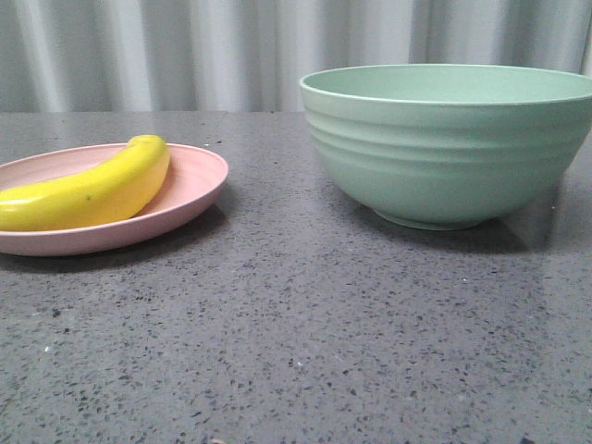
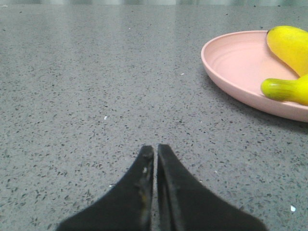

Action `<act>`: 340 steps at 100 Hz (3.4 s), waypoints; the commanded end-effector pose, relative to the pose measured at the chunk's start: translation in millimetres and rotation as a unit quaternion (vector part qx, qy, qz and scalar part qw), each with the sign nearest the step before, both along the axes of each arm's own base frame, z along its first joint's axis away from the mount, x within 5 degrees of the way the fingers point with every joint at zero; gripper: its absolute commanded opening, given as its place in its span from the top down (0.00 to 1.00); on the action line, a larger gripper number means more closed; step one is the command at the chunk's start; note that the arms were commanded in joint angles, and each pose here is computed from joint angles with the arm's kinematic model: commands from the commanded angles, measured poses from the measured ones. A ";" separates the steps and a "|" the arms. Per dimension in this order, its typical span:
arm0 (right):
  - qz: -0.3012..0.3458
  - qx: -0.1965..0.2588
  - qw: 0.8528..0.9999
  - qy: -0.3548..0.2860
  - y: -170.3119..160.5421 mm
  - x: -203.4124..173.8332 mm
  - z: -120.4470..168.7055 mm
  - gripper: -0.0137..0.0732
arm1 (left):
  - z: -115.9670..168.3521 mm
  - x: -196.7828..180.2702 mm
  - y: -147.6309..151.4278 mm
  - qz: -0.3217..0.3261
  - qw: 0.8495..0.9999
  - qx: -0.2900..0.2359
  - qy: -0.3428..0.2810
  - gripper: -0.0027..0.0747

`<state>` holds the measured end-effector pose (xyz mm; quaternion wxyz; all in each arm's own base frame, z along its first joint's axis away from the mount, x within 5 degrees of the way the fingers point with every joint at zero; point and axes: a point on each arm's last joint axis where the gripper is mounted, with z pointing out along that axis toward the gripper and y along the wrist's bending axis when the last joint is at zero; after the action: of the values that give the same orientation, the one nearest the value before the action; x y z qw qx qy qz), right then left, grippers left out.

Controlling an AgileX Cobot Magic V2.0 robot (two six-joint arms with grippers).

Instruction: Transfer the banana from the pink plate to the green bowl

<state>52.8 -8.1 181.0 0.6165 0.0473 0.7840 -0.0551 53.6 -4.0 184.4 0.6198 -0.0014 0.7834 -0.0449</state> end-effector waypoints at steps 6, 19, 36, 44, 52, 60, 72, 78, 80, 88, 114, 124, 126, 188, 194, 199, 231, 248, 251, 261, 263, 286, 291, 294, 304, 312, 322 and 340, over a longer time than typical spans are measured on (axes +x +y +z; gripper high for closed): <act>-0.002 -0.005 1.000 -0.012 -0.3 -0.1 -3.6 0.92 | 3.0 -0.5 0.2 0.002 0.999 -0.008 -0.038 0.99; -0.002 -0.005 1.000 -0.012 -0.3 -0.1 -3.6 0.92 | 3.0 -0.5 0.2 0.002 0.999 -0.008 -0.038 0.99; -0.002 -0.005 1.000 -0.012 -0.3 -0.1 -3.6 0.92 | 3.0 -0.5 0.2 0.002 0.999 -0.008 -0.038 0.99; -0.002 -0.005 1.000 -0.012 -0.3 -0.1 -3.6 0.92 | 3.0 -0.5 0.2 0.002 0.999 -0.008 -0.038 0.99; -0.002 -0.005 1.000 -0.012 -0.3 -0.1 -3.6 0.92 | 3.0 -0.5 0.2 0.002 0.999 -0.008 -0.038 0.99; -0.002 -0.005 1.000 -0.012 -0.3 -0.1 -3.6 0.92 | 3.0 -0.5 0.2 0.002 0.999 -0.008 -0.038 0.99; -0.002 -0.005 1.000 -0.012 -0.3 -0.1 -3.6 0.92 | 3.0 -0.5 0.2 0.002 0.999 -0.008 -0.038 0.99; -0.002 -0.005 1.000 -0.012 -0.3 -0.1 -3.6 0.92 | 3.0 -0.5 0.2 0.002 0.999 -0.008 -0.038 0.99; -0.002 -0.005 1.000 -0.012 -0.3 -0.1 -3.6 0.92 | 3.0 -0.5 0.2 0.002 0.999 -0.008 -0.038 0.99; -0.002 -0.005 1.000 -0.012 -0.3 -0.1 -3.6 0.92 | 3.0 -0.5 0.2 0.002 0.999 -0.008 -0.038 0.99; -0.003 -0.011 1.000 -0.012 -0.6 -0.1 -3.5 0.92 | 12.3 0.4 0.3 0.003 0.996 -0.009 -0.087 0.99; -0.002 -0.014 0.999 -0.032 -0.6 0.6 0.1 0.92 | 14.1 0.5 1.3 0.004 0.995 0.026 -0.099 0.99; -0.002 -0.015 0.999 -0.038 -0.6 0.8 1.3 0.92 | 14.8 0.6 1.3 0.003 0.994 0.026 -0.102 0.99; -0.002 -0.026 0.994 -0.111 -0.5 1.9 14.7 0.92 | 22.3 0.4 0.7 0.003 0.990 0.007 -0.143 0.99; -0.002 -0.026 0.994 -0.111 -0.5 1.9 14.7 0.92 | 22.4 0.4 0.6 0.003 0.990 0.004 -0.143 0.99; -0.002 -0.026 0.994 -0.111 -0.5 1.9 14.7 0.92 | 22.9 0.3 0.6 0.003 0.990 0.003 -0.144 0.99; -0.001 -0.026 0.993 -0.112 -0.5 1.9 14.9 0.92 | 22.9 0.3 0.6 0.003 0.990 0.000 -0.143 0.99; -0.001 -0.027 0.993 -0.114 -0.5 1.9 15.2 0.92 | 23.4 0.3 0.6 0.003 0.989 -0.003 -0.146 0.99; -0.001 -0.027 0.993 -0.114 -0.5 1.9 15.2 0.92 | 23.4 0.3 0.6 0.003 0.989 -0.003 -0.146 0.99; -0.001 -0.027 0.993 -0.115 -0.5 1.9 15.4 0.92 | 23.8 0.3 0.6 0.003 0.989 -0.003 -0.148 0.99; -0.001 -0.027 0.993 -0.115 -0.5 1.9 15.4 0.92 | 24.1 0.3 0.6 0.003 0.989 -0.003 -0.150 0.99; -0.002 -0.022 0.993 -0.119 -0.4 1.9 16.0 0.92 | 29.0 -0.5 0.6 0.003 0.987 -0.004 -0.161 0.99; -0.002 -0.022 0.993 -0.119 -0.4 1.9 16.0 0.92 | 29.0 -0.5 0.6 0.003 0.987 -0.004 -0.161 0.99; -0.002 -0.022 0.993 -0.119 -0.4 1.9 16.0 0.92 | 29.1 -0.5 0.6 0.003 0.987 -0.004 -0.162 0.99; -0.002 -0.021 0.992 -0.121 -0.4 1.8 17.3 0.92 | 31.2 -0.9 0.6 0.003 0.986 -0.008 -0.166 0.99; -0.002 -0.022 0.991 -0.130 -0.2 0.6 24.9 0.92 | 38.2 -2.3 0.7 0.004 0.984 -0.016 -0.176 0.99; 0.001 -0.024 0.990 -0.142 0.6 -2.6 42.5 0.92 | 52.1 -4.2 0.7 0.003 0.984 -0.016 -0.176 0.99; 0.000 -0.015 0.996 -0.086 0.7 -4.3 75.4 0.92 | 91.6 -2.7 0.6 0.003 0.991 -0.009 -0.134 0.99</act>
<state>48.7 -7.3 228.7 0.6722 0.0453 0.7367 -0.0578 50.0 -3.3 243.5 0.7022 0.0023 0.7106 -0.0442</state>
